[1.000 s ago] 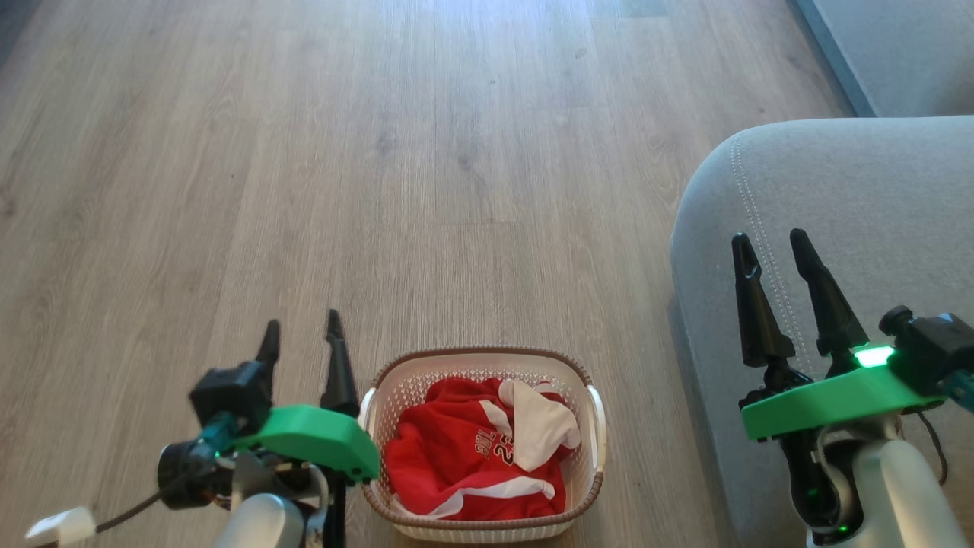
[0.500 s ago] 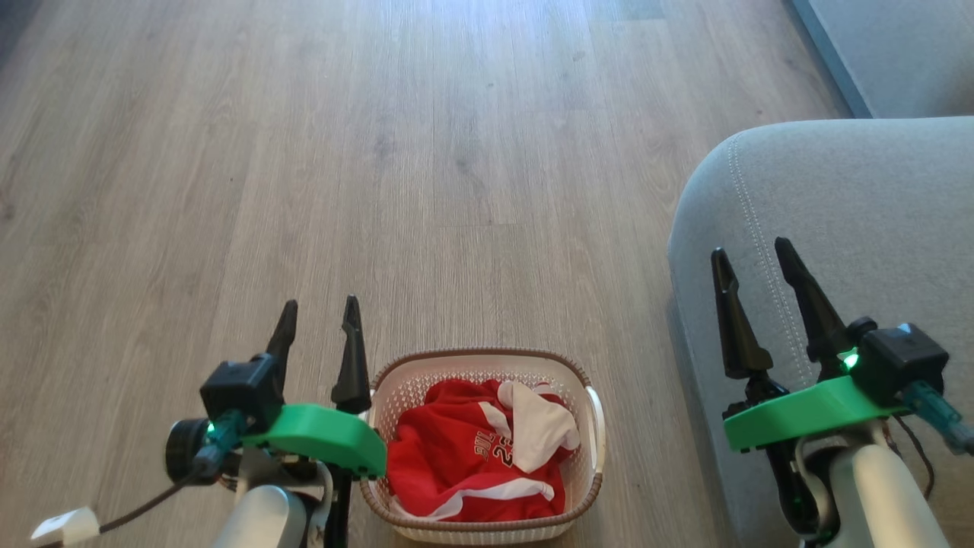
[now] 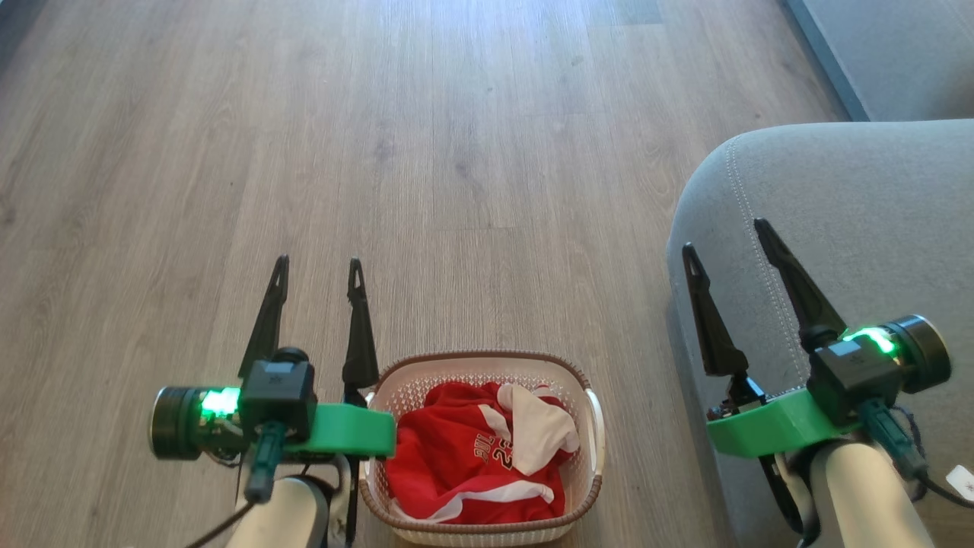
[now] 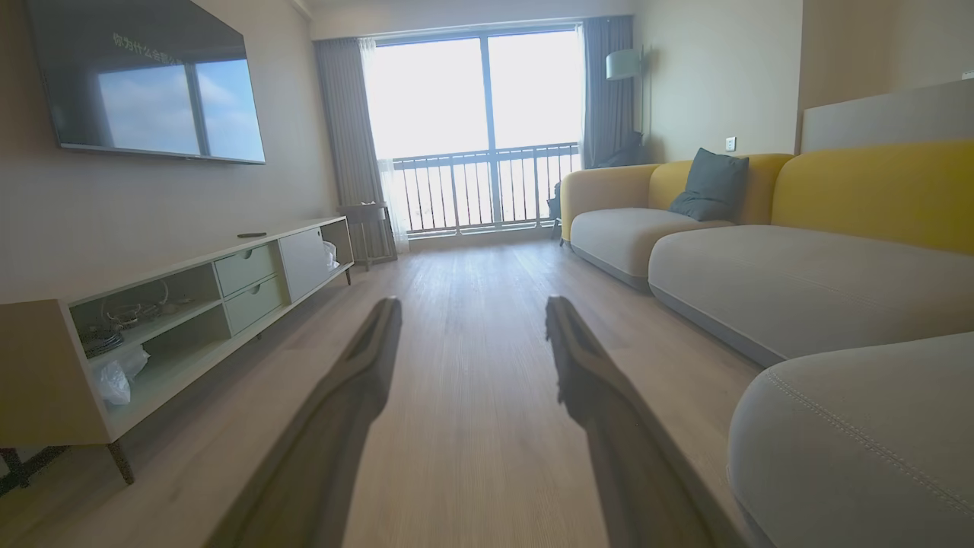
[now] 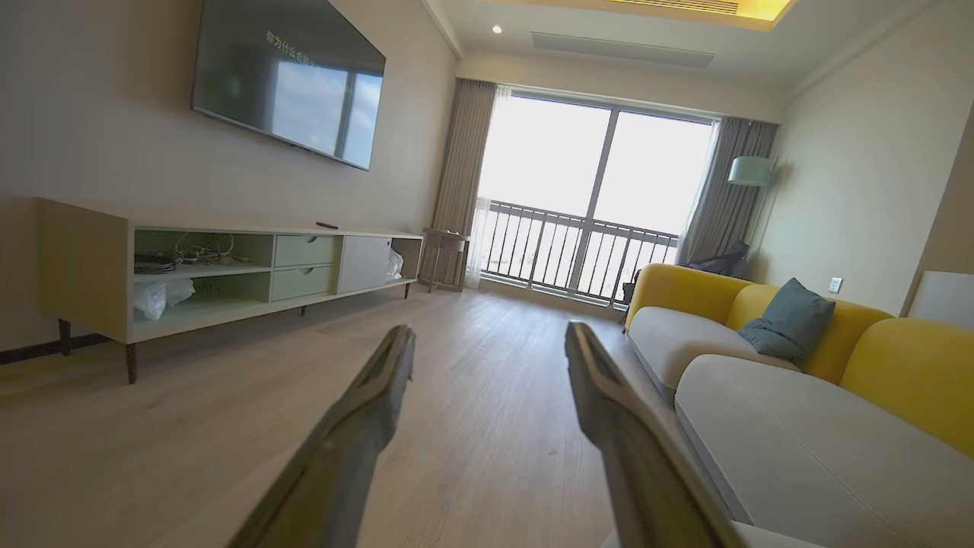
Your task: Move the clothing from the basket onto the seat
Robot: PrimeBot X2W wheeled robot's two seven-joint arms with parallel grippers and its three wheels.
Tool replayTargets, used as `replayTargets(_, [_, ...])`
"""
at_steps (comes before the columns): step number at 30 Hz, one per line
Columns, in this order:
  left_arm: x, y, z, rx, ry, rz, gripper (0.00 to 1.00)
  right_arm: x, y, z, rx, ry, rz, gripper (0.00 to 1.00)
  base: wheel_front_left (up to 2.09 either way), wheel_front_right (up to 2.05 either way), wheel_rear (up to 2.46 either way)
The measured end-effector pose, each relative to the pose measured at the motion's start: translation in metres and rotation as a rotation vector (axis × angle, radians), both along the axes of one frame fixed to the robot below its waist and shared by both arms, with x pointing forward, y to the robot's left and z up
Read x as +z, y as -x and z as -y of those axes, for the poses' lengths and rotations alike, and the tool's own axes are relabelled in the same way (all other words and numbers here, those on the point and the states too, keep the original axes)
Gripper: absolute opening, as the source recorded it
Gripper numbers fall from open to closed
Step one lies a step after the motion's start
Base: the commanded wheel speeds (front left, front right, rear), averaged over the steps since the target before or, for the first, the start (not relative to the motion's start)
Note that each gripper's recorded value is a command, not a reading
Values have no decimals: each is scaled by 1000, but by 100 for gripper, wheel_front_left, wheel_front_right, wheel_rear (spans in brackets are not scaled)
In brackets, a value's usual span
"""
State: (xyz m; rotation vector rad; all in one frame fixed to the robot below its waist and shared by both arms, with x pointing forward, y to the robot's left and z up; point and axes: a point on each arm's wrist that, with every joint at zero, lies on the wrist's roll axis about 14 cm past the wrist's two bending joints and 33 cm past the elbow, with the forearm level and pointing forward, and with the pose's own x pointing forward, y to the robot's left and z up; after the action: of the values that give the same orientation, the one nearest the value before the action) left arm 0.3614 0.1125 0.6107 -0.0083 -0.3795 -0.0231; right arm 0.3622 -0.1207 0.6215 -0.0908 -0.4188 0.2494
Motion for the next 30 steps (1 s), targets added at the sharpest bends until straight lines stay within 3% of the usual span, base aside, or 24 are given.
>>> replayTargets(9, [12, 7, 1, 55, -92, 79, 100, 13, 4, 1, -18, 45, 67, 100, 0, 0, 0])
replayTargets(15, [-18, -1, -10, 20, 65, -55, 100, -9, -3, 13, -32, -58, -23, 100, 0, 0, 0])
replayTargets(21, [-71, 0, -6, -52, 34, -213, 100, -40, 0, 23, -53, -110, -123, 100, 0, 0, 0])
replayTargets(30, [-83, -3, -16, -31, 99, -258, 100, -75, 1, 22, -57, -122, -234, 100, 0, 0, 0])
